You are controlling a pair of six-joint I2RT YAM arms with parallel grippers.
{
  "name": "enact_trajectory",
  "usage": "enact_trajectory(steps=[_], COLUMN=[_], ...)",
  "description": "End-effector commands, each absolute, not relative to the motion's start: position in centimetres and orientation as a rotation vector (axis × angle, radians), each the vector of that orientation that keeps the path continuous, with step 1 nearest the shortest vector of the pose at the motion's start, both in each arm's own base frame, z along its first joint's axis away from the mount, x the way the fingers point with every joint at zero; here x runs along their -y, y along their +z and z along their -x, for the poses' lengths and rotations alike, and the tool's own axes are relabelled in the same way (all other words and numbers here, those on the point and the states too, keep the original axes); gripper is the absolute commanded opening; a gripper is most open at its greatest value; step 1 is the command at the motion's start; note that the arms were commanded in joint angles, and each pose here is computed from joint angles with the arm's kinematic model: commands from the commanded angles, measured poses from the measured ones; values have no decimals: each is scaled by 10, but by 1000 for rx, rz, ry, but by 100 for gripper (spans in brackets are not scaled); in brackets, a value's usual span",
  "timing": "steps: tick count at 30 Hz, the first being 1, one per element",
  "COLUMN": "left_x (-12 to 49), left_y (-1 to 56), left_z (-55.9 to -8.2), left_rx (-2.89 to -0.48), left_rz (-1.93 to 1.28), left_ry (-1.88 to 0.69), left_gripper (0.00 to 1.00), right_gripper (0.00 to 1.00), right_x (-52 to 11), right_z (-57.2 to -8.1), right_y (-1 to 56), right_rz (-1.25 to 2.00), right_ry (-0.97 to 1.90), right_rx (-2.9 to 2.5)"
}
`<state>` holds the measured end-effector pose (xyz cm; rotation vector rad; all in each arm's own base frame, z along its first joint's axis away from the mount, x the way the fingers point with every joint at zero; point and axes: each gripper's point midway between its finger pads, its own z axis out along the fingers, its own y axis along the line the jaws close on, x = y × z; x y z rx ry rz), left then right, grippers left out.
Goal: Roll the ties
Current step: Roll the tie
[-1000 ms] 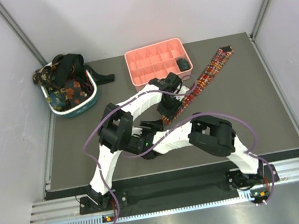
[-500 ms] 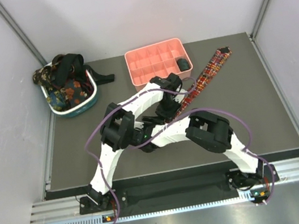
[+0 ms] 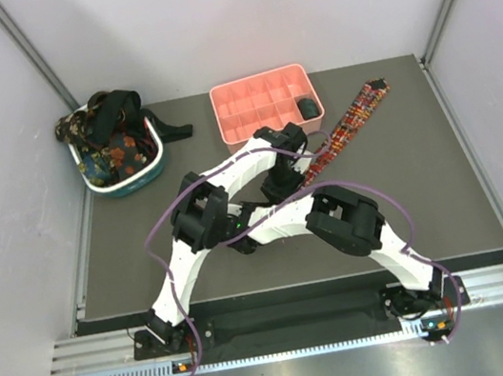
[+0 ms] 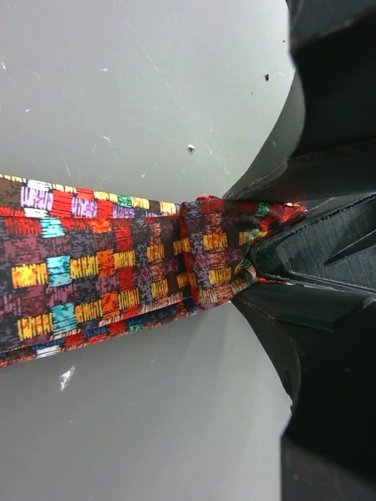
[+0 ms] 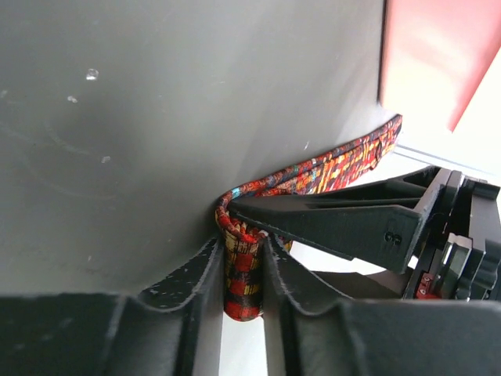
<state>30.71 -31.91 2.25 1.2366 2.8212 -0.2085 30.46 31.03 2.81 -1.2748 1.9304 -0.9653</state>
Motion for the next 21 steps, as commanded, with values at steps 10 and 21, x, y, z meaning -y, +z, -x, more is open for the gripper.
enact_trajectory(steps=[10, 21], left_x=[338, 323], left_y=[49, 181], left_z=[-316, -389], left_rx=[-2731, -2331], left_rz=[-1258, -883], left_ry=[-287, -488], left_gripper=[66, 78], right_gripper=[12, 13], right_x=[-311, -323], right_z=[-300, -298], right_y=[8, 27], right_rz=[1247, 1208], right_ry=[-822, -653], right_rx=[-2043, -2020])
